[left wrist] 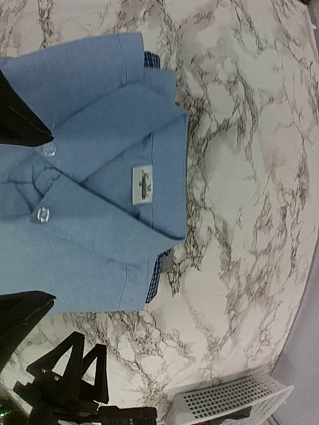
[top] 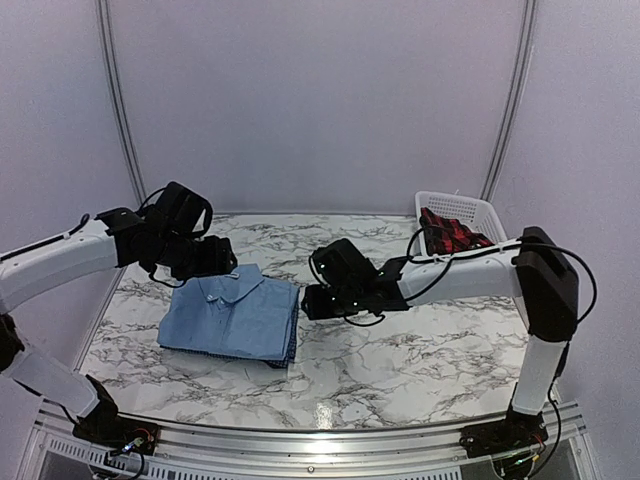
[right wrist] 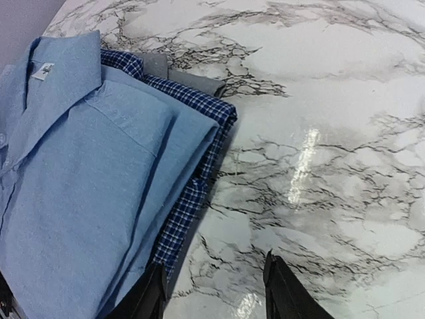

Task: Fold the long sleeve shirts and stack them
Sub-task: Move the square-folded shirt to the corner of the board.

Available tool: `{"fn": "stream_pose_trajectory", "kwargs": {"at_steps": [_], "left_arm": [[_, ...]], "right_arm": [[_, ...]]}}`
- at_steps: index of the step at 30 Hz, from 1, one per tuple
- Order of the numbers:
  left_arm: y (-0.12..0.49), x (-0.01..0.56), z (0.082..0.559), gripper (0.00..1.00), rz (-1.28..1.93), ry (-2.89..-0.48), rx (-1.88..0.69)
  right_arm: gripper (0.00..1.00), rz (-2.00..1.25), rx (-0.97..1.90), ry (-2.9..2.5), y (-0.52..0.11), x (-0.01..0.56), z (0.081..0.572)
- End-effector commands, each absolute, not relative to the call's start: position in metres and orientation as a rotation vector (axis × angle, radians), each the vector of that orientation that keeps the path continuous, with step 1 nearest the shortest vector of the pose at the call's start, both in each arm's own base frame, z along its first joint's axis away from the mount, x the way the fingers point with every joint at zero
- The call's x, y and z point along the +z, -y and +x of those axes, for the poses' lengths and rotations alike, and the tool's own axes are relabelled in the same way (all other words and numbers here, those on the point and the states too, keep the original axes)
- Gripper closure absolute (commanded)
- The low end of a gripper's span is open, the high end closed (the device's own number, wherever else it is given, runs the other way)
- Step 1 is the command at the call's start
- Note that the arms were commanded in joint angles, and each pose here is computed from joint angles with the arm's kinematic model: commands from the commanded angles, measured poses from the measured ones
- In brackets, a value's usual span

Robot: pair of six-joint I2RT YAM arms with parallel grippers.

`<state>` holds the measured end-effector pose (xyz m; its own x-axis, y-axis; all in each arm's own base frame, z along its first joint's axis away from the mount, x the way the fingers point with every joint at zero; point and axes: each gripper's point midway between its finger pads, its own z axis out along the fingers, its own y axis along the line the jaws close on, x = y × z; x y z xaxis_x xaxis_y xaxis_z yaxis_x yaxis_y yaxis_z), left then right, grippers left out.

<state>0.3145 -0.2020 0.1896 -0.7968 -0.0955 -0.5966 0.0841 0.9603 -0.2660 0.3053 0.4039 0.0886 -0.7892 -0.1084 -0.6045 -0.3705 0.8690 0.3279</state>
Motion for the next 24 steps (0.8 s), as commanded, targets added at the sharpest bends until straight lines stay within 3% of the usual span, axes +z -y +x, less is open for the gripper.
{"fn": "stream_pose_trajectory", "kwargs": {"at_steps": [1,7,12,17,24], "left_arm": [[0.259,0.185,0.315,0.22,0.026,-2.48,-0.497],[0.343,0.163,0.315,0.21,0.107,-2.506,-0.559],[0.397,0.136,0.317,0.18,0.131,-2.534,-0.538],[0.423,0.101,0.335,0.18,0.098,-2.562,-0.495],[0.425,0.061,0.355,0.17,0.047,-2.571,-0.382]], "right_arm": [[0.53,-0.24,0.525,-2.333,-0.362,0.138,0.321],[0.46,-0.084,0.444,-2.264,-0.291,0.164,0.331],[0.28,-0.052,0.405,-2.216,-0.262,0.181,0.329],[0.16,-0.048,0.408,-2.187,-0.253,0.195,0.326],[0.09,-0.057,0.395,-2.176,-0.246,0.201,0.322]]}}
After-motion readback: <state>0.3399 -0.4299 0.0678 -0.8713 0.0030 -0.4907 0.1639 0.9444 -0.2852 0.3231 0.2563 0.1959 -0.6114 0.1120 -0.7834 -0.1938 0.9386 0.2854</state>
